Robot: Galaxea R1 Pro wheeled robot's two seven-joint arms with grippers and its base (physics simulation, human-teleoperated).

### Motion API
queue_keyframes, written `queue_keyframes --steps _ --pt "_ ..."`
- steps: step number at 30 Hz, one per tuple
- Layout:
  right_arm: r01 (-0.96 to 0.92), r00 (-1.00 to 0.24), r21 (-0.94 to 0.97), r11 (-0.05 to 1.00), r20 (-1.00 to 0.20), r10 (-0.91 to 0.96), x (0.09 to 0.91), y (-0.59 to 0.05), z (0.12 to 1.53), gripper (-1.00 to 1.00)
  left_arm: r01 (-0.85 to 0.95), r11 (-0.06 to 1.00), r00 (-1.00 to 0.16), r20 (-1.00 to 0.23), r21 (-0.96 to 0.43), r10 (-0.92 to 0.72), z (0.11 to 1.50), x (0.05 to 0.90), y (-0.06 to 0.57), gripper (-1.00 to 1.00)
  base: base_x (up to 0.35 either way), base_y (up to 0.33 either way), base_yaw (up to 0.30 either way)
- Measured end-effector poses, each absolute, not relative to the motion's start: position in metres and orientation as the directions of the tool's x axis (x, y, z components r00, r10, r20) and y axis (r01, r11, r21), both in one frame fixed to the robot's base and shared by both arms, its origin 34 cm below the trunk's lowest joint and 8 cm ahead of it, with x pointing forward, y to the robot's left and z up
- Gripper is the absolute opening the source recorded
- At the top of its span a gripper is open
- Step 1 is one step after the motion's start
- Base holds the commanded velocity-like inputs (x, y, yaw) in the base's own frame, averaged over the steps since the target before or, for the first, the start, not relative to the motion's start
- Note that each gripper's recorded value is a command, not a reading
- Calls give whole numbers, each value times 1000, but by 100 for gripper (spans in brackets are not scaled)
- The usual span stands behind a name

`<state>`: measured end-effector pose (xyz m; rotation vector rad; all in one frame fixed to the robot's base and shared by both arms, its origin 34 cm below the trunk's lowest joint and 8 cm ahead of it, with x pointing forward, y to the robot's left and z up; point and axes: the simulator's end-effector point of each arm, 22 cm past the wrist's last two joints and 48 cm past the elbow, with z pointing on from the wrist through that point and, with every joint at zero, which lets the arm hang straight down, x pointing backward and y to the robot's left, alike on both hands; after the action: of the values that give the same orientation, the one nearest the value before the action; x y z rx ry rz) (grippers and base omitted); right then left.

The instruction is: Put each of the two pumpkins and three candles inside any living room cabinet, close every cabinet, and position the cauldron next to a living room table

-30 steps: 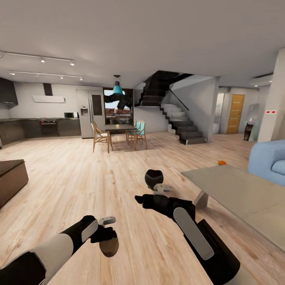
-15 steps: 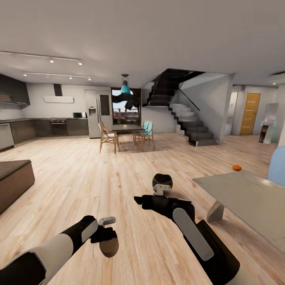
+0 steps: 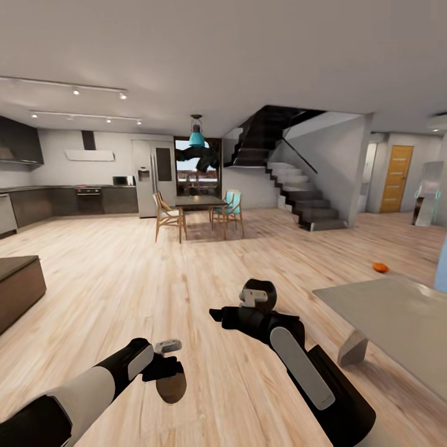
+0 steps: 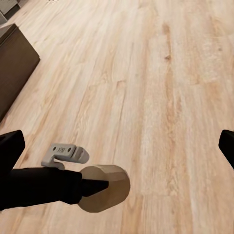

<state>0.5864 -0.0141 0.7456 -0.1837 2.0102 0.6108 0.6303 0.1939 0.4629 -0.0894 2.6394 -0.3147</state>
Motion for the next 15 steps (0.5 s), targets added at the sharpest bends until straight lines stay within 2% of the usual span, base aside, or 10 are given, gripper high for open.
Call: queue_keyframes --steps 6,15 --pt "-375 -500 342 861 -857 123 586 -14 746 100 -7 971 -883 -454 -237 -117 464 630 194 -100 336 97 141" --pt "-377 -497 340 861 -859 122 585 -13 748 100 -7 972 -875 -469 -236 -121 467 634 194 -100 336 86 266"
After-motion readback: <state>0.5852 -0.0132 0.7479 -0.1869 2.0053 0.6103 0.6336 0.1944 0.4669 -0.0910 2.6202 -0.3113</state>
